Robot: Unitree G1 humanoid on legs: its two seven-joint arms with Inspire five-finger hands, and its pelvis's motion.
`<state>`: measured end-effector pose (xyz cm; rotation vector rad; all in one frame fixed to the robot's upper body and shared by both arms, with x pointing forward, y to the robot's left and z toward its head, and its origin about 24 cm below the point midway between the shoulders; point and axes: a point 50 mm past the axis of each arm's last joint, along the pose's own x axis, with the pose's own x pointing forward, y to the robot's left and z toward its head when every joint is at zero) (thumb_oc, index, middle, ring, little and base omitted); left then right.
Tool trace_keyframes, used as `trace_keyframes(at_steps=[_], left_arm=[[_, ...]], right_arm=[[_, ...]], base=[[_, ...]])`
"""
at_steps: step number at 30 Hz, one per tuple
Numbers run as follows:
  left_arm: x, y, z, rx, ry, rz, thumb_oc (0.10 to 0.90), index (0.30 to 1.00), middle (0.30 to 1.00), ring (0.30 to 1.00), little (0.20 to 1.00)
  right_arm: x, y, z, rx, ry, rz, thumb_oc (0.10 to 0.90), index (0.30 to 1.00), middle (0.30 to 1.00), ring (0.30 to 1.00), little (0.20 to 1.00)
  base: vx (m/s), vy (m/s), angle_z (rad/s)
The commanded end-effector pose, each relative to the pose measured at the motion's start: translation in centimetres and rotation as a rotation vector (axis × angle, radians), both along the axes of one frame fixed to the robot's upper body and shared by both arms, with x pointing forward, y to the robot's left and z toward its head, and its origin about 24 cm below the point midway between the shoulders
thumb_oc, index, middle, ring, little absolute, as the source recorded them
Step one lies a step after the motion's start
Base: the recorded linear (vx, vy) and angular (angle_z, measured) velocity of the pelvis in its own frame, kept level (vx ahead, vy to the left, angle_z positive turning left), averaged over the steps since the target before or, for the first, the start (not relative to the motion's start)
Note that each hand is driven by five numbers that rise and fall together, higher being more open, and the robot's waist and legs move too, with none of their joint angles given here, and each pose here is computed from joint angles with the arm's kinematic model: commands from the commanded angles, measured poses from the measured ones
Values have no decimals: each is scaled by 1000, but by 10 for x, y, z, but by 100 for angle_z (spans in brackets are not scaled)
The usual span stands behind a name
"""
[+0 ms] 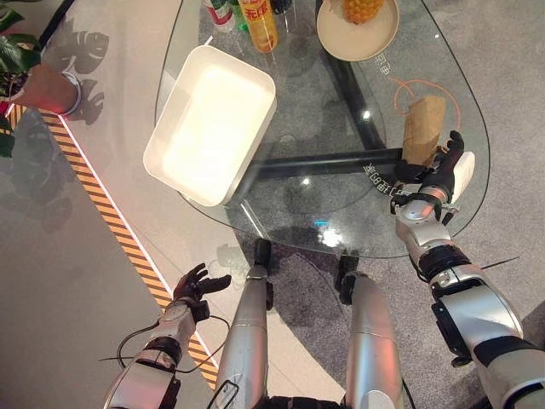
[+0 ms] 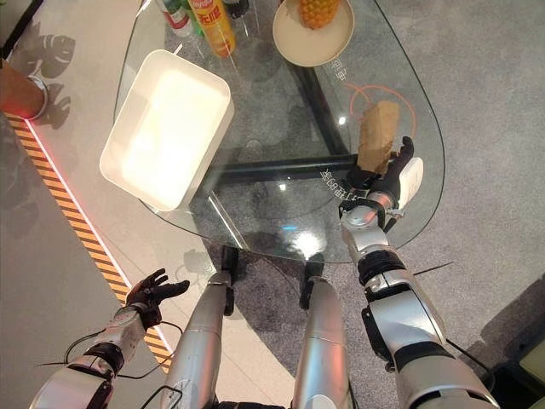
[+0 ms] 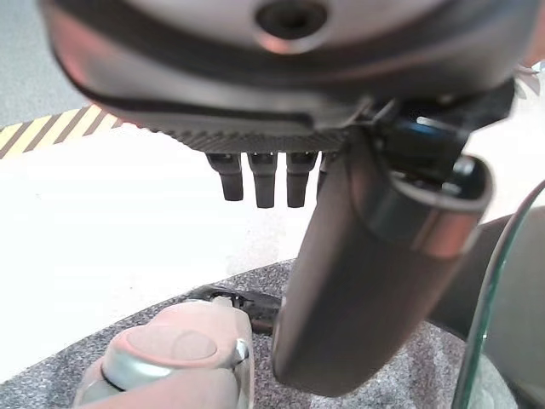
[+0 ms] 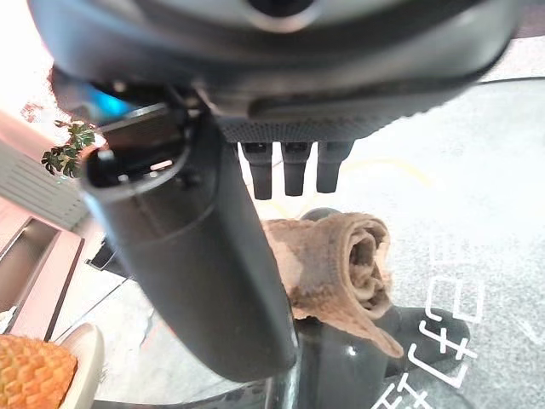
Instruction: Wipe the table with a cloth and put it in the basket.
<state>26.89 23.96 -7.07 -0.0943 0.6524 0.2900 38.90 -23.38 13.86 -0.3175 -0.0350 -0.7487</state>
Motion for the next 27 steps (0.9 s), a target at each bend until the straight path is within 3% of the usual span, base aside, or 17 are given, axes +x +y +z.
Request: trace_keyframes(at_steps=[1, 15, 17, 27], left_arm=[[-11, 17, -4, 33, 30, 65, 800, 900, 900, 900, 900], [-11, 16, -4, 36, 32, 56, 800, 900, 900, 900, 900], [-11, 17, -4, 38, 30, 56, 800, 900, 900, 900, 900], [-8, 16, -2, 41, 28, 48, 800, 900, 900, 900, 900]], right_arm=[[4, -9, 45, -57, -141, -21, 800, 900, 900, 900, 900], [5, -17, 38, -75, -57, -60, 800, 900, 900, 900, 900], [5, -19, 35, -75, -35, -58, 100, 300, 300, 300, 200], [6, -19, 30, -77, 2, -55, 100, 300, 300, 300, 200]], base=[[0, 0, 0], [0, 0, 0], [0, 0, 0], [0, 0, 0]])
